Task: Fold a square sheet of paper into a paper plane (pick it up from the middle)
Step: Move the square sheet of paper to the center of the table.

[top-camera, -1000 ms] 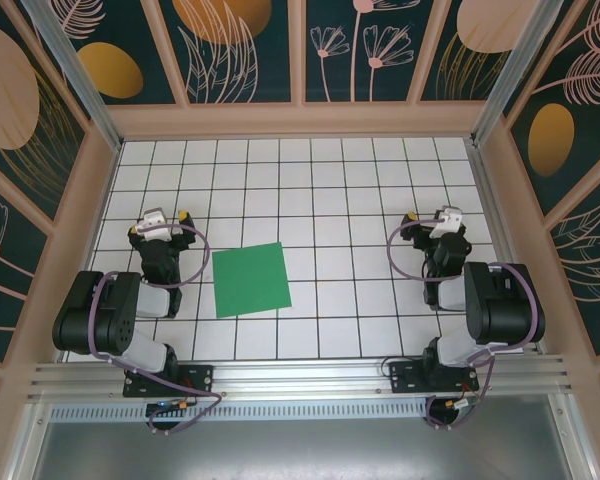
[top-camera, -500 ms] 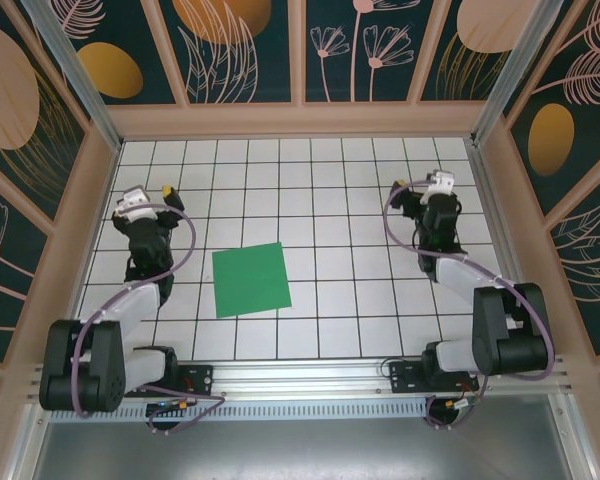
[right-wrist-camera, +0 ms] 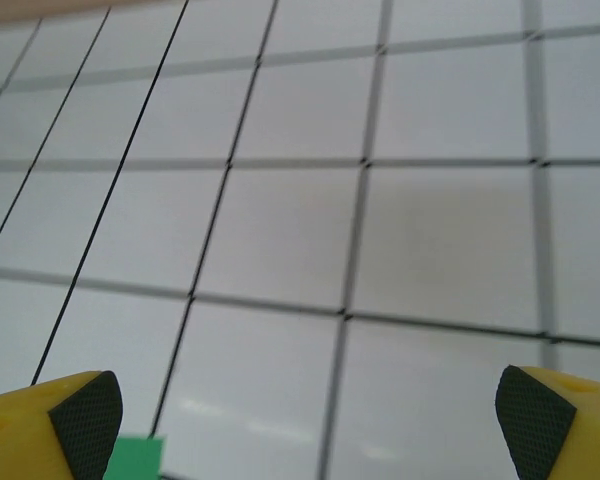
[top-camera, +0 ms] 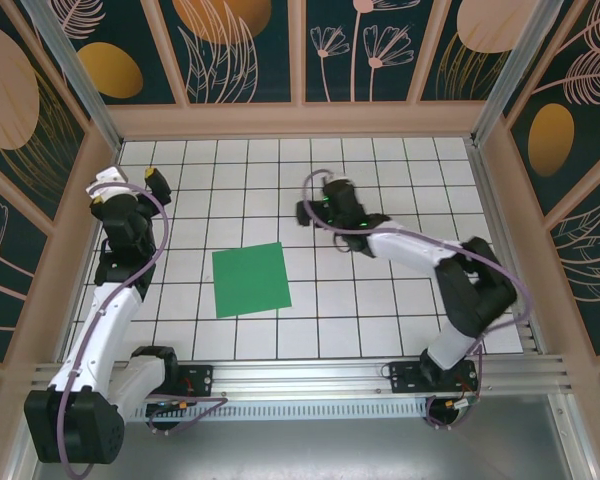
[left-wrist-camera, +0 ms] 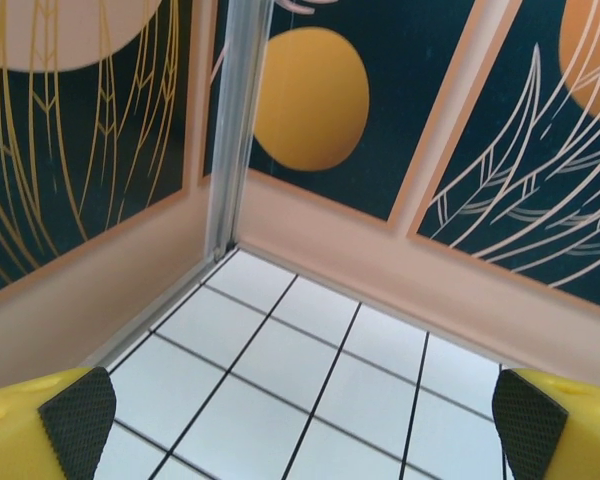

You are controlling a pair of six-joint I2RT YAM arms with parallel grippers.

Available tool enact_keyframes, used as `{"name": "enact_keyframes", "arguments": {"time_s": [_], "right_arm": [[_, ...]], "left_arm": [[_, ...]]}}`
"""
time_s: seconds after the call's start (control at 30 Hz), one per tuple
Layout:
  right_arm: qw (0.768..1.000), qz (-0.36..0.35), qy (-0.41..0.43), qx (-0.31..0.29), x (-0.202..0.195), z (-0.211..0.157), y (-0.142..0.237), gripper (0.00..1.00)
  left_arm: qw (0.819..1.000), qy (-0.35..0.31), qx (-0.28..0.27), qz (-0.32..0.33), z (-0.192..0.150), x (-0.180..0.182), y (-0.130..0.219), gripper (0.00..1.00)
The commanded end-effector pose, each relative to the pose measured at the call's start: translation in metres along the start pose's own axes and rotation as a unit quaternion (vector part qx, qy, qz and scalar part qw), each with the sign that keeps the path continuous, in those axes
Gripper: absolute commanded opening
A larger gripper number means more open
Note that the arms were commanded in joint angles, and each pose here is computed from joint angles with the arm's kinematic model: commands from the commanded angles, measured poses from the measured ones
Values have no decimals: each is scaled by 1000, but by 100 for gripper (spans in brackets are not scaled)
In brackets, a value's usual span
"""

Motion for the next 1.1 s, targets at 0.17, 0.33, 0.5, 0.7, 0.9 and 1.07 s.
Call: {"name": "enact_keyframes", "arguments": {"time_s": [0.17,0.33,0.5,0.7,0.9,1.07], "right_arm": [[985,-42,132,107,70,-84,-34,97],[971,-31,190,145,96,-110,-46,96],[954,-30,249,167,115,-128,-54,95],[937,-26,281,204,109,-146,-63,95],[909,-59,324,255,61,-154,-64,95],[893,-116,341,271,-5,-132,-60,95]], "left_arm": [[999,-19,34,18,-9,4,-3,99],[999,-26,40,18,-12,4,-5,98],[998,-31,38,39,-12,8,-6,99],[997,-36,38,55,-13,11,-8,99],[997,-41,44,52,-16,9,-10,99],[997,-41,48,51,-18,9,-12,98]]}}
Point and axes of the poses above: each hand's point on the last joint's axis, 136 mm out from that joint toward the fingers, its own y axis back along the fingers, its own x axis along the line the jaws close on, z = x × y, the point moved 6 cm from there along y, back along the fingers, and after that the axes turned 9 degrees about -y, right-handed, at the moved point
